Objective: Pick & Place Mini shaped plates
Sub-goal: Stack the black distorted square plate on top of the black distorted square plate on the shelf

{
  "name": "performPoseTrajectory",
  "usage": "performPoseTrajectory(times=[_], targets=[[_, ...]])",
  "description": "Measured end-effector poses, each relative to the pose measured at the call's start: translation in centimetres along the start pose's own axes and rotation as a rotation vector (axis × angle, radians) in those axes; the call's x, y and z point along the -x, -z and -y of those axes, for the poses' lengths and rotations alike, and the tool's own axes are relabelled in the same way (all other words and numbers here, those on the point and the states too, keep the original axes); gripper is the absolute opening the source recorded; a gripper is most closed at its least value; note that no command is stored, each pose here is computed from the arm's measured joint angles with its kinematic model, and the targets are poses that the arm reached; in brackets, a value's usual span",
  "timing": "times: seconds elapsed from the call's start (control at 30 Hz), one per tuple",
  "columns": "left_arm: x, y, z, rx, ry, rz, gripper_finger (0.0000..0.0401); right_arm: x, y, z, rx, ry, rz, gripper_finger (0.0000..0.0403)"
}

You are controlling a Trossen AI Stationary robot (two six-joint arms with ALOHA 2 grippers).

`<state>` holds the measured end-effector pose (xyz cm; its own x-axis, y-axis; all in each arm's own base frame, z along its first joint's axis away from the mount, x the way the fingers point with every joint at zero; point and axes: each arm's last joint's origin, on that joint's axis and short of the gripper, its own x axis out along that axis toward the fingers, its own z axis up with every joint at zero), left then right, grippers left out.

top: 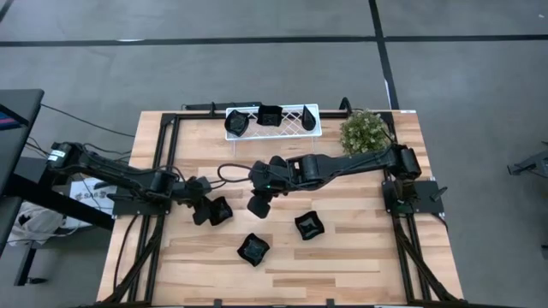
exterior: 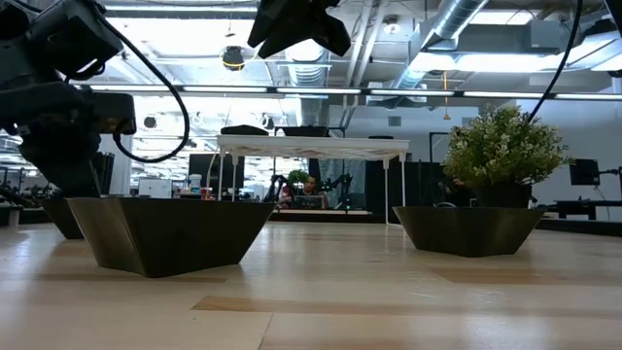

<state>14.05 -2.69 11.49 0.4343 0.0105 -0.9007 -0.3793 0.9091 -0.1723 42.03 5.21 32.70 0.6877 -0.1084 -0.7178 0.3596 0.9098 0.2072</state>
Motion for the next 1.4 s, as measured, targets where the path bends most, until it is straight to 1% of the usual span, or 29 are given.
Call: performPoseTrajectory(times=[0.13,0.27,0.33,0.47,0.57,0.67,0.77,0.93,1.0,1.07,1.13,1.23,1.33,1.4], targets=[[0.1,-0.2,0.1,0.03,0.012,0.024,0.0007,0.0,-0.1,0.0,-0.008,-0.002,0.007,0.0082],[0.3,-0.5,0.2,0.064,0.019,0.068,0.0007,0.0,-0.2,0.0,-0.052,0.007,0.027,0.0082],[0.4,-0.7,0.3,0.084,0.02,0.099,0.0007,0.0,-0.3,0.1,-0.087,0.062,0.062,0.0082],[0.8,-1.2,0.4,0.144,0.023,0.182,0.0006,0.1,-0.5,0.6,-0.196,0.216,0.174,0.0082],[1.2,-1.5,0.4,0.198,0.026,0.251,0.0006,0.1,-0.6,0.7,-0.247,0.237,0.198,0.0082],[1.7,-1.9,0.5,0.251,0.042,0.299,0.0006,0.1,-0.5,0.5,-0.223,0.234,0.191,0.0082],[2.4,-2.6,1.0,0.258,0.066,0.33,0.0005,0.2,-0.3,0.3,-0.207,0.228,0.185,0.0082],[3.9,-4.3,1.9,0.208,0.079,0.402,0.0005,0.2,-0.3,0.3,-0.205,0.226,0.184,0.0082],[4.5,-4.8,2.1,0.187,0.069,0.424,0.0005,0.2,-0.4,0.3,-0.207,0.226,0.186,0.0082],[4.9,-5.0,2.2,0.164,0.041,0.412,0.0004,0.1,-0.5,0.4,-0.209,0.226,0.192,0.0082],[5.3,-5.1,2.1,0.154,0.004,0.395,0.0004,0.1,-0.7,0.3,-0.174,0.213,0.208,0.0082],[5.9,-5.4,2.2,0.145,-0.036,0.388,0.0004,0.3,-1.0,-0.5,-0.088,0.182,0.25,0.0082],[6.5,-5.7,2.3,0.137,-0.048,0.379,0.0004,0.5,-1.0,-1.2,0.021,0.166,0.265,0.0082],[6.9,-6.0,2.4,0.137,-0.05,0.377,0.0004,0.6,-0.9,-1.5,0.064,0.163,0.265,0.0082]])
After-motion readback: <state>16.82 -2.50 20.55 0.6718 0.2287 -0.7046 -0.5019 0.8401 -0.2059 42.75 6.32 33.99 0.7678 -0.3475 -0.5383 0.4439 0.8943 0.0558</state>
